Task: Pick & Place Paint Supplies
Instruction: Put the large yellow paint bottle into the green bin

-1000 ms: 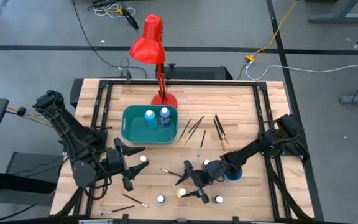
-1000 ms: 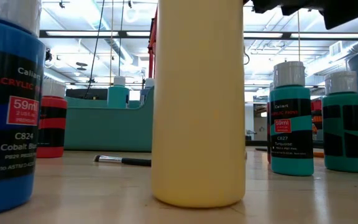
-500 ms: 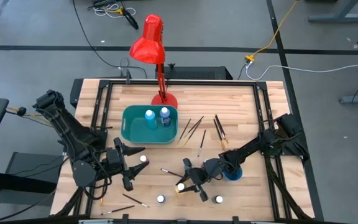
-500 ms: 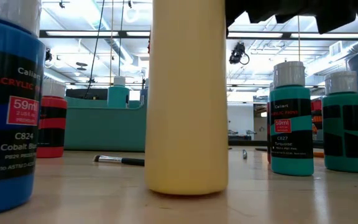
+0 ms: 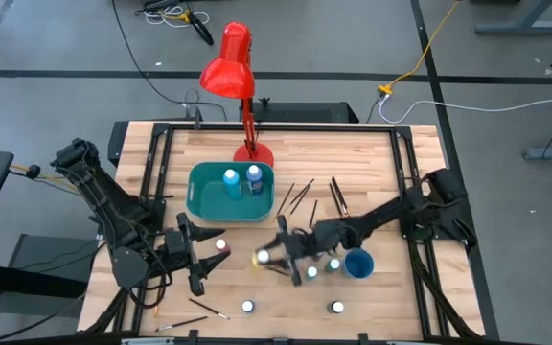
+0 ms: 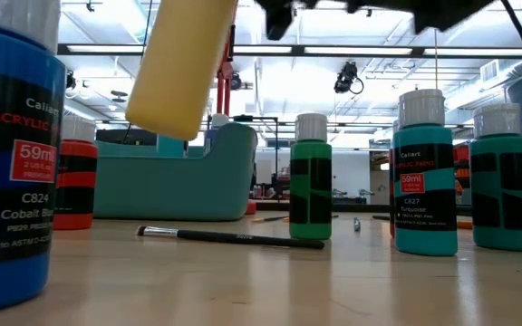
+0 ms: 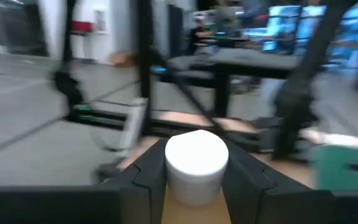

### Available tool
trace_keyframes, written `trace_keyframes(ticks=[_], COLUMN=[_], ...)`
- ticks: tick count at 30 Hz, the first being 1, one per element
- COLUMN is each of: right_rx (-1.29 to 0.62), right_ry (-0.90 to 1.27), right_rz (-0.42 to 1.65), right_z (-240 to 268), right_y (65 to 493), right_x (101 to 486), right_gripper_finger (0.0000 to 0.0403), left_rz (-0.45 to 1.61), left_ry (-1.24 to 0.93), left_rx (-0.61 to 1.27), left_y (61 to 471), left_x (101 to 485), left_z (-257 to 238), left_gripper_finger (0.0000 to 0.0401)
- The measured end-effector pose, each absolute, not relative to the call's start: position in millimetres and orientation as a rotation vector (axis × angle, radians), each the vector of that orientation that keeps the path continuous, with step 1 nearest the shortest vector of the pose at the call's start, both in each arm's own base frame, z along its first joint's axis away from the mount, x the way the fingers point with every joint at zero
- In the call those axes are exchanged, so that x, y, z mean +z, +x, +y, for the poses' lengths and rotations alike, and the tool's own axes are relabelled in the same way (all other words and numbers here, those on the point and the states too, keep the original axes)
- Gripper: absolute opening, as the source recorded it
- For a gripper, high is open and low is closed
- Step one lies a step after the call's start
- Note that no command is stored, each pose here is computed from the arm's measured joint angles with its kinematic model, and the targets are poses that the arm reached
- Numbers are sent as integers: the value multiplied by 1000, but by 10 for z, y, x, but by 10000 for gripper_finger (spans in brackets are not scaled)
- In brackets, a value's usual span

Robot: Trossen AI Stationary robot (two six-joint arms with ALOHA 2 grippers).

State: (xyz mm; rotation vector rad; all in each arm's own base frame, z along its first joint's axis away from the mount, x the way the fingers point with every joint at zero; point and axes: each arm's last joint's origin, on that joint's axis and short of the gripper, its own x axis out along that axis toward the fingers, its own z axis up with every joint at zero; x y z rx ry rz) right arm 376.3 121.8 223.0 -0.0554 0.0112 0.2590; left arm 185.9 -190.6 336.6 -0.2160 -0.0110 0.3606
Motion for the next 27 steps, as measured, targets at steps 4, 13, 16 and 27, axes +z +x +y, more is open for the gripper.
trace_keyframes(ticks=[4, 13, 16, 27], right_rx=[206, 55, 12, -114], right_ry=[-99, -173, -130, -71], right_rz=[23, 87, 86, 167], right_z=[1045, 709, 531, -124], right_y=[3933, 4051, 4074, 4092], right_x=[2418, 2507, 2523, 2439], right_gripper_finger=[123, 124, 124, 125], left_rz=[-11, -8, 0, 22], left_ry=[-215, -210, -195, -157], left_rx=[361, 361, 362, 366], left_y=[1859, 1859, 1859, 1967], left_x=[3365, 3361, 3348, 3234], left_z=[-1906, -1906, -1906, -1951], left_gripper_finger=[258, 258, 258, 258])
